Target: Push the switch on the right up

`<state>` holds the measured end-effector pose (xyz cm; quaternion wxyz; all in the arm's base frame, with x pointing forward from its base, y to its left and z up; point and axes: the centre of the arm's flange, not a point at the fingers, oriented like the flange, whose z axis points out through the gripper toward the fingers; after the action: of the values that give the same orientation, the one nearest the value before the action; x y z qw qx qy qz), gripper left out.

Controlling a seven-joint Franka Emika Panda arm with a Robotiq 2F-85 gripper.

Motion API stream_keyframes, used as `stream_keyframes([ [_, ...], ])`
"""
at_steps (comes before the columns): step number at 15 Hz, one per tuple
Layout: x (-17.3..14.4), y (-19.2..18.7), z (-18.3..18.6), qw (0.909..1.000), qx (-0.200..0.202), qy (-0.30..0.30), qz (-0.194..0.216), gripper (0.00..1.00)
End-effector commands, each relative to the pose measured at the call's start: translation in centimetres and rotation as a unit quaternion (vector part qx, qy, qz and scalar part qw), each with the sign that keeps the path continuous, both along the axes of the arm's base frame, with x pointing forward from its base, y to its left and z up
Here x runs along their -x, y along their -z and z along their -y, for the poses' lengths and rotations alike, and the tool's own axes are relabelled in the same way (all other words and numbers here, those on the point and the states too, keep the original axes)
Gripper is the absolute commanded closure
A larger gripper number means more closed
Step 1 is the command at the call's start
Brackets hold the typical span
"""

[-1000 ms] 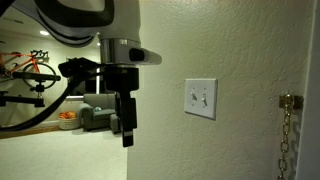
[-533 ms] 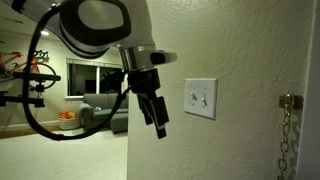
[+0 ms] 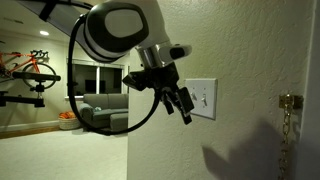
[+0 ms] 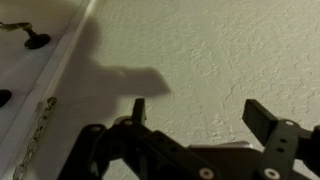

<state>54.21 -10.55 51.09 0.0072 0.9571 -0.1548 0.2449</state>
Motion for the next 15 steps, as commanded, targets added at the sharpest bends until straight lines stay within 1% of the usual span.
stream_keyframes([
  [1, -2.0, -0.8, 1.3, 0.9994, 0.019, -0.007, 0.027, 0.01],
  [2, -2.4, -1.0, 1.5, 0.9992, 0.021, -0.007, 0.033, 0.04],
  [3, -2.8, -1.2, 1.8, 0.999, 0.024, -0.008, 0.037, 0.03],
  [4, -3.1, -1.3, 2.0, 0.9988, 0.026, -0.008, 0.041, 0.05],
  [5, -3.5, -1.6, 2.3, 0.9985, 0.029, -0.008, 0.047, 0.28],
  [6, -3.8, -1.8, 2.6, 0.9982, 0.031, -0.008, 0.05, 0.29],
  [11, -5.4, -3.0, 3.5, 0.997, 0.039, -0.01, 0.067, 0.63],
  [12, -5.6, -3.2, 3.6, 0.9968, 0.039, -0.01, 0.069, 0.63],
  [14, -5.9, -3.6, 3.6, 0.9965, 0.039, -0.011, 0.073, 0.66],
  [15, -5.9, -3.9, 3.5, 0.9966, 0.038, -0.011, 0.072, 0.75],
])
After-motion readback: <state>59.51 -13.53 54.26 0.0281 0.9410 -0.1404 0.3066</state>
